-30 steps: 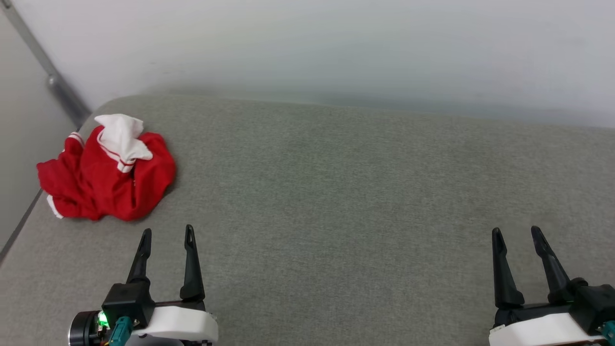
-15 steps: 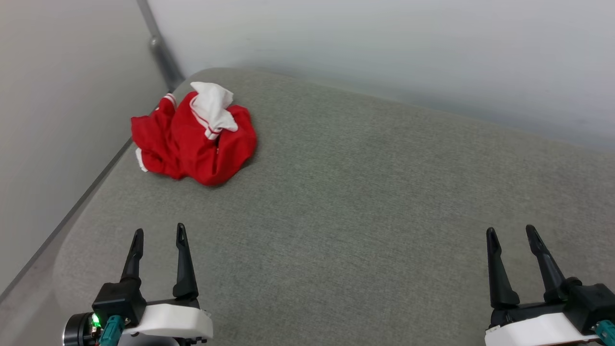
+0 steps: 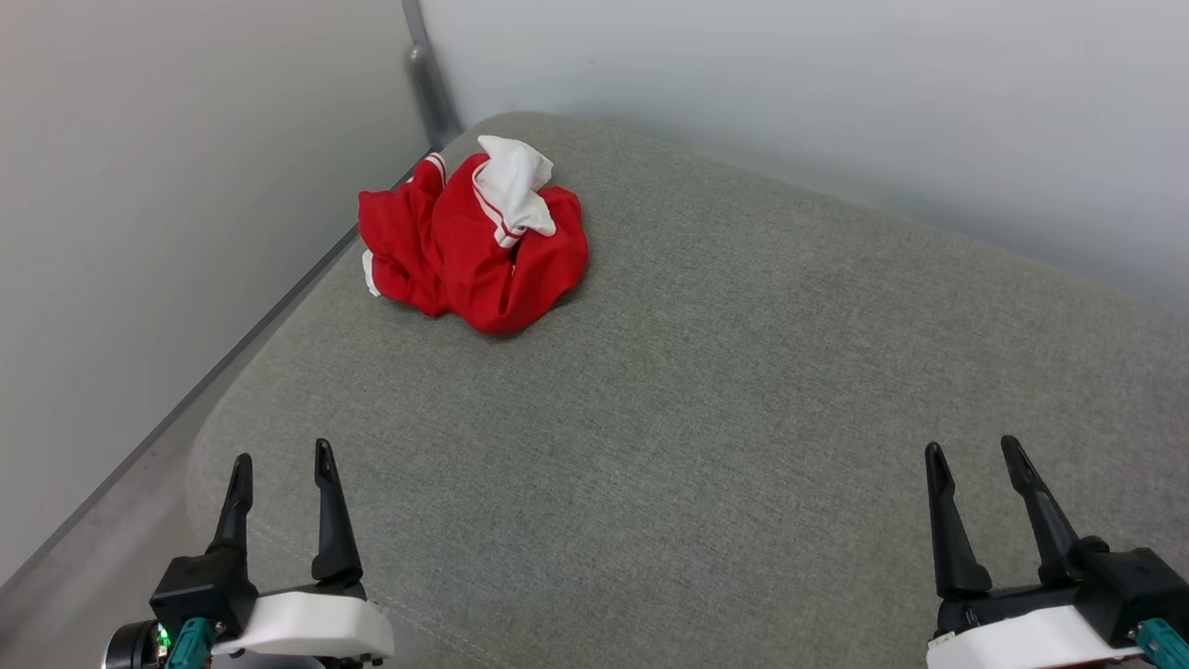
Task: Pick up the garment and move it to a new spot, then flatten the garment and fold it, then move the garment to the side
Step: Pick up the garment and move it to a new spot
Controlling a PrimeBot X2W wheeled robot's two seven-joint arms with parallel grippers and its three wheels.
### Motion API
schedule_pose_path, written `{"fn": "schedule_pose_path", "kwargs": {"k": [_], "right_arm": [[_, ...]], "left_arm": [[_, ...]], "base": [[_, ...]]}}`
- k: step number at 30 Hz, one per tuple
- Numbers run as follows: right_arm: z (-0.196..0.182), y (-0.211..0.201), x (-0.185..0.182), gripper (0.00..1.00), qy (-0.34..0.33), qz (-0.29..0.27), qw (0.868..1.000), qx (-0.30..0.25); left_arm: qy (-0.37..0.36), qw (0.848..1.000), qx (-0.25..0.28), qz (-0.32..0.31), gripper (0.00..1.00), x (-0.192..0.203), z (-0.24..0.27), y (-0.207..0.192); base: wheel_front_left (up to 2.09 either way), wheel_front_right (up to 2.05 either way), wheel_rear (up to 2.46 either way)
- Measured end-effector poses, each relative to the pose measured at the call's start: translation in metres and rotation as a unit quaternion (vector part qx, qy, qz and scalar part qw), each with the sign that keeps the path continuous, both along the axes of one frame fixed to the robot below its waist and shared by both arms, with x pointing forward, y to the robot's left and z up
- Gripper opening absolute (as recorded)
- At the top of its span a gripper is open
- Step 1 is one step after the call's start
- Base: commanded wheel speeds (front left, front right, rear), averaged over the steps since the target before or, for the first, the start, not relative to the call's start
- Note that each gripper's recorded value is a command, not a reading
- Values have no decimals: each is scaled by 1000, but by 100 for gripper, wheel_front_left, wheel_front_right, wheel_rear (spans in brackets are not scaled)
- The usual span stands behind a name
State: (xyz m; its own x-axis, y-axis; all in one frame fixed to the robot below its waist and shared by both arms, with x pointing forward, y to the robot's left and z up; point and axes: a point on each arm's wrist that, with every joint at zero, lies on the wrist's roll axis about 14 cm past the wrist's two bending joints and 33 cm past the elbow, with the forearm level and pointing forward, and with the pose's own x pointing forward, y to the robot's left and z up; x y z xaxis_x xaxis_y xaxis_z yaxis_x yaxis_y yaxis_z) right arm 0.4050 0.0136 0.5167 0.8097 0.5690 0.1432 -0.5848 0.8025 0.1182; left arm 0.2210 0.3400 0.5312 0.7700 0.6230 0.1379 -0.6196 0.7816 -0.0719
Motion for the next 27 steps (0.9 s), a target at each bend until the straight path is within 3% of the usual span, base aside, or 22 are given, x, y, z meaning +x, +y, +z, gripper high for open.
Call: {"fn": "schedule_pose_path", "kwargs": {"k": [10,20,27], "right_arm": [[-3,-1,2,100,0,-1,1000,-5],[-22,-24,38,100,-10,-44,999,-29],[-47,-48,64,100,-2,-83,995,-49]], "left_arm": [[-6,1000,1,5,100,5,5,11],[-53,990,125,-43,100,109,96,70],[-33,985,145,-83,100,188,103,85]], "base": [[0,0,0],[0,0,0],[0,0,0]]}}
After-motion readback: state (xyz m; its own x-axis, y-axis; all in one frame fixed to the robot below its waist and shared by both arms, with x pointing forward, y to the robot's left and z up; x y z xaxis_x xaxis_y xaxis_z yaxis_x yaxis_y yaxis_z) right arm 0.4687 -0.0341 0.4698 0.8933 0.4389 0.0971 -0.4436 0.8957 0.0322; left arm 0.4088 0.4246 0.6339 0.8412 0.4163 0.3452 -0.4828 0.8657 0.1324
